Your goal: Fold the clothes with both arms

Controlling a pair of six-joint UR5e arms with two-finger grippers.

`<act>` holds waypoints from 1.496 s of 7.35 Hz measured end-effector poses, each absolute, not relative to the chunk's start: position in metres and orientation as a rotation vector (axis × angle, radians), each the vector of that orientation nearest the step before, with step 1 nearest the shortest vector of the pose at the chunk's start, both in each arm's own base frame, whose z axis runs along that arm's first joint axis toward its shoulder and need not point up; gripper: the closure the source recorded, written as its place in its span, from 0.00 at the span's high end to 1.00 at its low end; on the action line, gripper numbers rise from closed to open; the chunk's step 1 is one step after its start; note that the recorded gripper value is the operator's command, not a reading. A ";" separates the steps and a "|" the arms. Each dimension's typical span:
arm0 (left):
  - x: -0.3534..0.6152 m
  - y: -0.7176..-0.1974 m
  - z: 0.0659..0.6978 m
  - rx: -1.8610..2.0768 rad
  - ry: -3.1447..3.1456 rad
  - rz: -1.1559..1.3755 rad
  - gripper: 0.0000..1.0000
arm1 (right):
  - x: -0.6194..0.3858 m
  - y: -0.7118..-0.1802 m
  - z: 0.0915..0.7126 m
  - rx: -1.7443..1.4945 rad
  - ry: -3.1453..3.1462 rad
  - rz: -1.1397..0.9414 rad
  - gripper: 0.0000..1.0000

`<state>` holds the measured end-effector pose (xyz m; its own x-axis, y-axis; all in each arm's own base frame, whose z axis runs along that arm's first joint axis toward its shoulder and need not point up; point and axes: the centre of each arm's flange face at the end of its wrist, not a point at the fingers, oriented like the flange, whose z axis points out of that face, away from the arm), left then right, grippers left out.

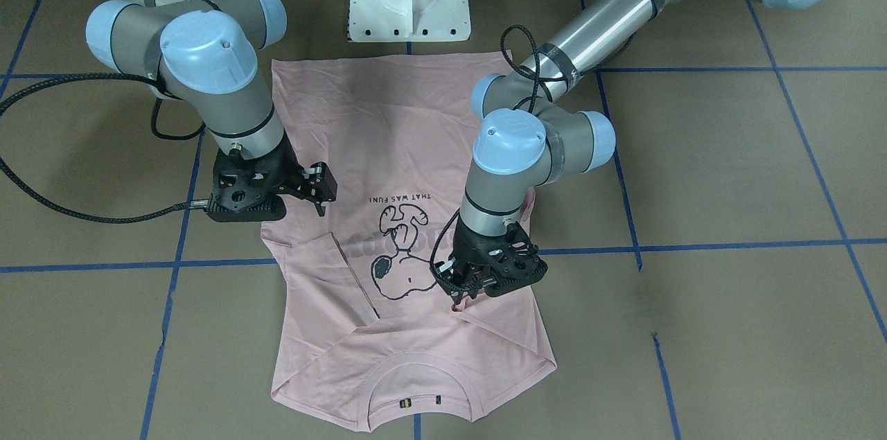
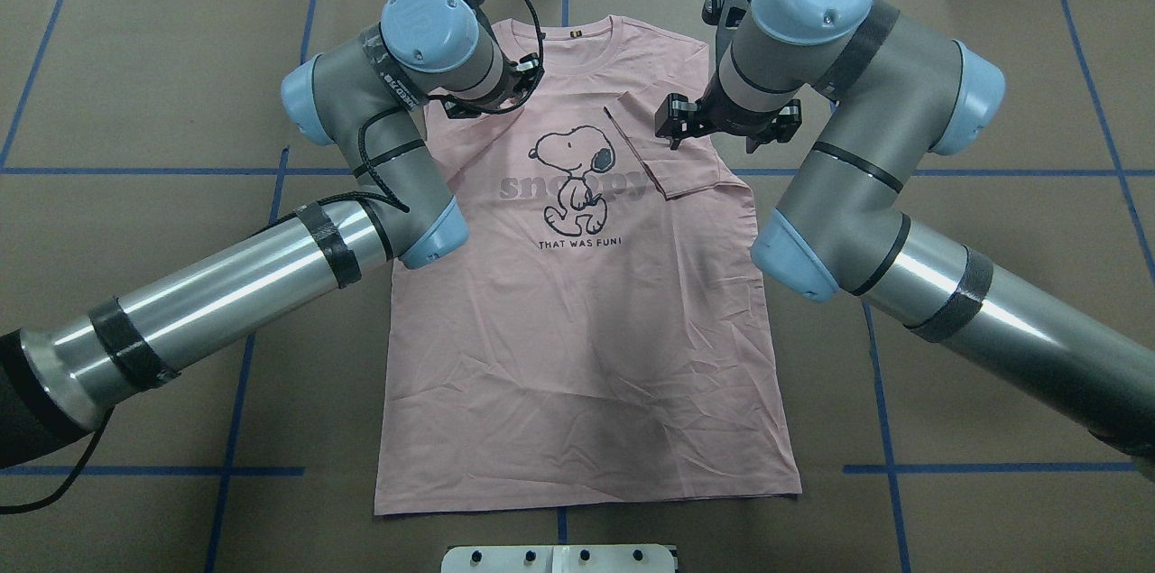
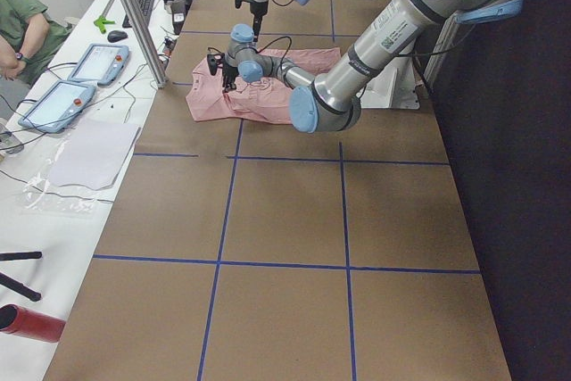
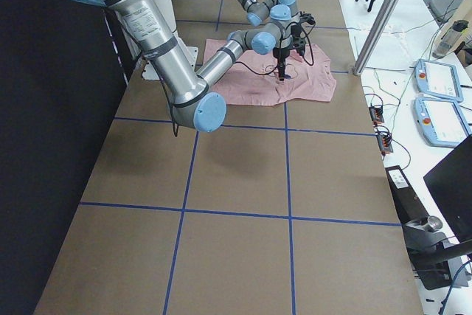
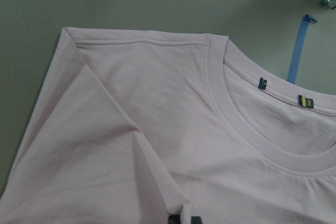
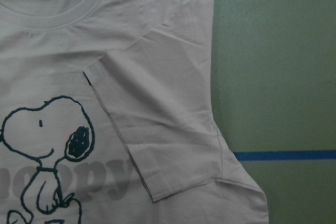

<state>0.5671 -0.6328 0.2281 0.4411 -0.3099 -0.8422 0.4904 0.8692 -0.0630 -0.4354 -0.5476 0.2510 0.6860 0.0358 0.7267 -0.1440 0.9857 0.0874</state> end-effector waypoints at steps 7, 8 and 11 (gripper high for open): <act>0.513 -0.588 0.311 0.239 0.971 -0.415 1.00 | -0.436 -0.546 0.249 0.143 -0.813 0.100 1.00; 0.514 -0.587 0.312 0.238 0.972 -0.417 1.00 | -0.435 -0.546 0.248 0.144 -0.815 0.100 1.00; 0.520 -0.582 0.307 0.236 0.985 -0.413 1.00 | -0.435 -0.546 0.249 0.143 -0.813 0.101 1.00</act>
<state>0.5204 -0.5823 0.3072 0.4848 -0.2299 -0.8439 0.4404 0.8978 0.0084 -0.4354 -0.5460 0.2490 0.6832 0.0346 0.7294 -0.1444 0.9856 0.0885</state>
